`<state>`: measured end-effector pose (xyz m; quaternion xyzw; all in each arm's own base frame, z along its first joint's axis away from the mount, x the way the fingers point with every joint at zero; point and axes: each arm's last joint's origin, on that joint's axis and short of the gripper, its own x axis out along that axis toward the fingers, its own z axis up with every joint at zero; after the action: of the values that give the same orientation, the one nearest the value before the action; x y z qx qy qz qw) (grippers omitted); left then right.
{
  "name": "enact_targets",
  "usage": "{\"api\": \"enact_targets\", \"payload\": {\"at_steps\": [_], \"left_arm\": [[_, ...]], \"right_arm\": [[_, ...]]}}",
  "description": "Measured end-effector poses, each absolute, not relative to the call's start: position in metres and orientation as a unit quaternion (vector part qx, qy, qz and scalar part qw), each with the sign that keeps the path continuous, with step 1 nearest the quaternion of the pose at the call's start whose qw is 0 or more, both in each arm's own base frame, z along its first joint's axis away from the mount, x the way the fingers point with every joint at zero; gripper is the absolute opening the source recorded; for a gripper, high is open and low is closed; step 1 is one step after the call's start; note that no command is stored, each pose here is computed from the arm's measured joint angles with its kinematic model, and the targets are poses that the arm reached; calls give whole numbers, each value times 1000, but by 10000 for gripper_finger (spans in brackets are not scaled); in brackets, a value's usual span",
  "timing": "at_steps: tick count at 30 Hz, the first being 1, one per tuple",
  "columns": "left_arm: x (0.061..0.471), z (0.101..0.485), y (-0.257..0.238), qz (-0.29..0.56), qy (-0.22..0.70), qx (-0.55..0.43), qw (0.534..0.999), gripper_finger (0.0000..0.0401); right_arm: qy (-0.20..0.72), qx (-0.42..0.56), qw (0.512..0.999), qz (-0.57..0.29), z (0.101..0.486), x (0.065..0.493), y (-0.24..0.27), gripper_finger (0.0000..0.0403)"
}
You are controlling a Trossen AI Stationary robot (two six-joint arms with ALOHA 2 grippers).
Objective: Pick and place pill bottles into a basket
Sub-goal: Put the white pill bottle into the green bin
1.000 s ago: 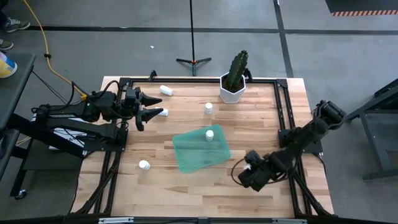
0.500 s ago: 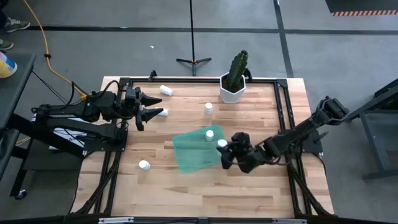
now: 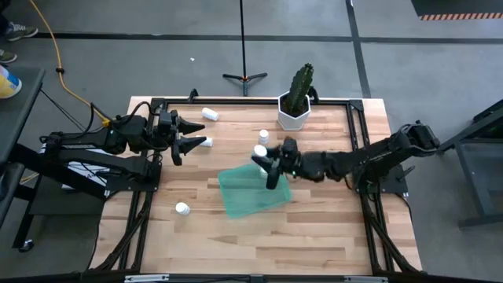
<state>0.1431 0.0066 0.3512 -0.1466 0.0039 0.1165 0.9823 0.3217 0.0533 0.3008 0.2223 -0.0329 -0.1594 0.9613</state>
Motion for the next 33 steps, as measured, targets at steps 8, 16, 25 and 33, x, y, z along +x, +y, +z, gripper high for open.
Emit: {"api": "enact_targets", "payload": {"at_steps": [8, 16, 25, 33], "left_arm": [[147, 358, 7, 113, -25, -74, 991, 262], [183, 365, 7, 126, -74, 131, 980, 262], [236, 356, 8, 173, -135, 244, 945, 262], [265, 356, 7, 177, -142, 265, 937, 262]], "right_arm": [[-193, 198, 958, -80, 335, 322, 21, 140], [-276, 230, 932, -57, 350, 315, 8, 140], [-299, 267, 914, -61, 353, 314, 3, 138], [-308, 276, 907, -84, 353, 313, 2, 136]]}}
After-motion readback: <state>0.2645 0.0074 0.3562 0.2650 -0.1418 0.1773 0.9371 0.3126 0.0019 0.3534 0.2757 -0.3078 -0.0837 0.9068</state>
